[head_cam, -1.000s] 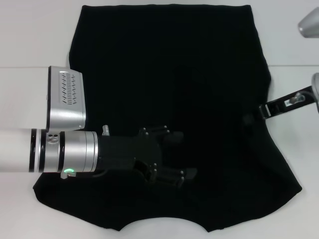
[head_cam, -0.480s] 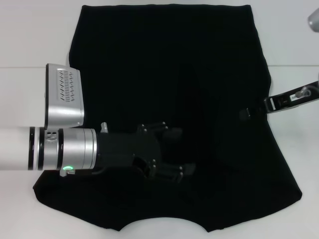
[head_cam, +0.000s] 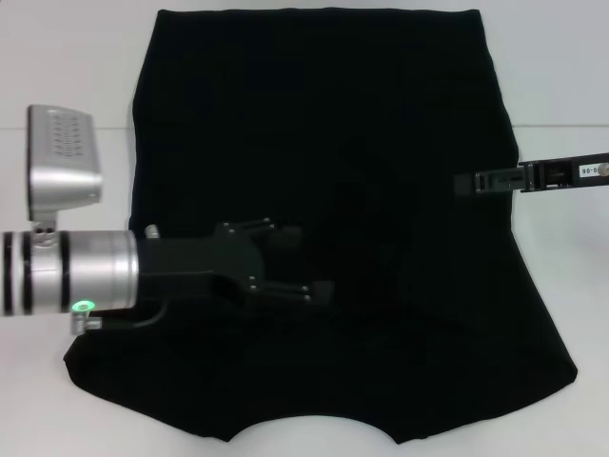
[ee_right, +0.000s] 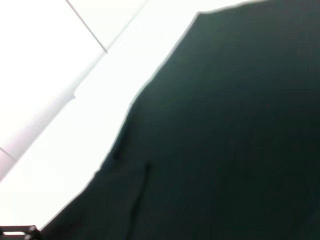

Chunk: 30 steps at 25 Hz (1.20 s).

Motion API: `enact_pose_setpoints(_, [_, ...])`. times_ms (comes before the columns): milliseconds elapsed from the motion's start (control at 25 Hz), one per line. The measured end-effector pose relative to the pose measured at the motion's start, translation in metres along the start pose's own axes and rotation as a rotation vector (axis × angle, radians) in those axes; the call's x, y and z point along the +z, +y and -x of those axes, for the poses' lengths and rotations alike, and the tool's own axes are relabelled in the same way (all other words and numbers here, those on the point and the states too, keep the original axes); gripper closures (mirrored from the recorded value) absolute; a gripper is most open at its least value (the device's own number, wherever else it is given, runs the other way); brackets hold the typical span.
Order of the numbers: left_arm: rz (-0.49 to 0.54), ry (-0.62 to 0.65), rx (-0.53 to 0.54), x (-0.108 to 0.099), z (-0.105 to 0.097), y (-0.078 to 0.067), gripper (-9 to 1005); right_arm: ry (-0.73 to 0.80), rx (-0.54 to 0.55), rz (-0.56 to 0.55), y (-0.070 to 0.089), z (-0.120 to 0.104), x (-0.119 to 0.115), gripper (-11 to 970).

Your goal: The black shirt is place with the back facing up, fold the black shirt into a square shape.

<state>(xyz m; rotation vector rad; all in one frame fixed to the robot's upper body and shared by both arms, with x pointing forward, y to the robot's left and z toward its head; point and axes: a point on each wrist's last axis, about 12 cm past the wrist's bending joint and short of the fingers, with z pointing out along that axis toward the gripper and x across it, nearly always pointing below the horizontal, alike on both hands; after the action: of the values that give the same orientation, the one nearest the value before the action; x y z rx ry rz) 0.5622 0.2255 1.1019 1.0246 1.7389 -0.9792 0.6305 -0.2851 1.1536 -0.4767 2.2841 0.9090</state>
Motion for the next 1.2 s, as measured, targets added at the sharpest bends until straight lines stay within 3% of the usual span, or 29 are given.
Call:
enact_pose_setpoints(240, [0.071, 0.028, -0.075, -0.029, -0.004, 0.000, 51, -0.130, -0.098, 0.107, 0.007, -0.024, 0.007, 110])
enact_pose_setpoints(280, [0.130, 0.055, -0.122, -0.044, -0.009, 0.001, 51, -0.140, -0.121, 0.120, 0.010, -0.029, 0.010, 78])
enact_pose_setpoints(360, [0.162, 0.081, -0.151, -0.053, -0.013, 0.002, 51, -0.142, -0.156, 0.136, 0.013, -0.036, 0.017, 13])
enact_pose_setpoints(520, [0.236, 0.128, -0.231, -0.078, -0.024, 0.001, 58, -0.133, -0.192, 0.163, 0.018, -0.044, 0.029, 17])
enact_pose_setpoints(800, [0.371, 0.179, -0.328, -0.117, -0.044, -0.002, 58, -0.145, -0.193, 0.154, 0.018, -0.039, 0.031, 19])
enact_pose_setpoints(1200, [0.465, 0.317, -0.421, -0.136, -0.060, 0.000, 59, -0.134, -0.219, 0.168, 0.023, -0.030, 0.036, 19])
